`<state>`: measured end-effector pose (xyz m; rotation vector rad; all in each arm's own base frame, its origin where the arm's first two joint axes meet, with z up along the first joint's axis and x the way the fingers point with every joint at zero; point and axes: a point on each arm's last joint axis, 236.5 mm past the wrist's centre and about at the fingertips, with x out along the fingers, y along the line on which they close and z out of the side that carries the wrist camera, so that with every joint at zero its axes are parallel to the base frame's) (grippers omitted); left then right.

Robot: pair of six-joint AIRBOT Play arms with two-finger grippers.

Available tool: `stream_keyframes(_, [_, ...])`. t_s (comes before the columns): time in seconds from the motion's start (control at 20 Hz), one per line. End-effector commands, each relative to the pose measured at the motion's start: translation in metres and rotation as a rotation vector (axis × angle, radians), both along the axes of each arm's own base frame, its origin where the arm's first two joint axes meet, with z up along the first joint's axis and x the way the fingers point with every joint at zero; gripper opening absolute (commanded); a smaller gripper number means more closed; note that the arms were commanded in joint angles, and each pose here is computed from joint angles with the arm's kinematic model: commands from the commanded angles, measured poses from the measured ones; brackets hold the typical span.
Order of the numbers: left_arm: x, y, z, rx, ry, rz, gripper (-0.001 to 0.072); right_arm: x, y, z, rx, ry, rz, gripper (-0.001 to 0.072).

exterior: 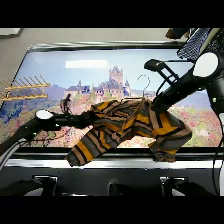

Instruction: Fold the clothes and pants, and hang the long-sleeved shirts on hangers.

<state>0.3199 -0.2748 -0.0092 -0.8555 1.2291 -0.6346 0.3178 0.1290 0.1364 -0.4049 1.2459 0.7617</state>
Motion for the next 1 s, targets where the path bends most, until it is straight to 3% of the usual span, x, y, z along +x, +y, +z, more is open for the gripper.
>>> stream_keyframes(0.0, [-0.005, -0.049, -0.01, -0.08, 0.087, 0.082, 0.0716, 0.001, 0.0, 0.0, 0.007, 0.012, -0.059, 0.0017])
stream_keyframes(0.25, [-0.012, -0.115, -0.014, -0.093, 0.089, -0.043, 0.0715, 0.001, -0.001, 0.0, 0.009, 0.02, -0.088, 0.0018])
stream_keyframes(0.6, [0.002, -0.136, -0.027, -0.09, 0.092, -0.062, 0.07, 0.002, -0.002, 0.0, 0.006, 0.019, -0.093, 0.0018])
stream_keyframes(0.7, [0.002, -0.137, -0.032, -0.085, 0.101, -0.063, 0.0595, 0.002, -0.002, 0.0, 0.005, 0.019, -0.093, 0.0018])
stream_keyframes(0.85, [0.001, -0.141, -0.032, -0.095, 0.11, -0.061, 0.0594, 0.002, -0.002, 0.0, 0.003, 0.018, -0.094, 0.0018])
stream_keyframes(0.9, [0.001, -0.142, -0.03, -0.096, 0.105, -0.065, 0.0549, 0.002, -0.002, 0.0, 0.003, 0.019, -0.094, 0.0018])
stream_keyframes(0.95, [0.001, -0.143, -0.029, -0.096, 0.09, -0.074, 0.04, 0.002, -0.002, 0.0, 0.003, 0.019, -0.094, 0.0018])
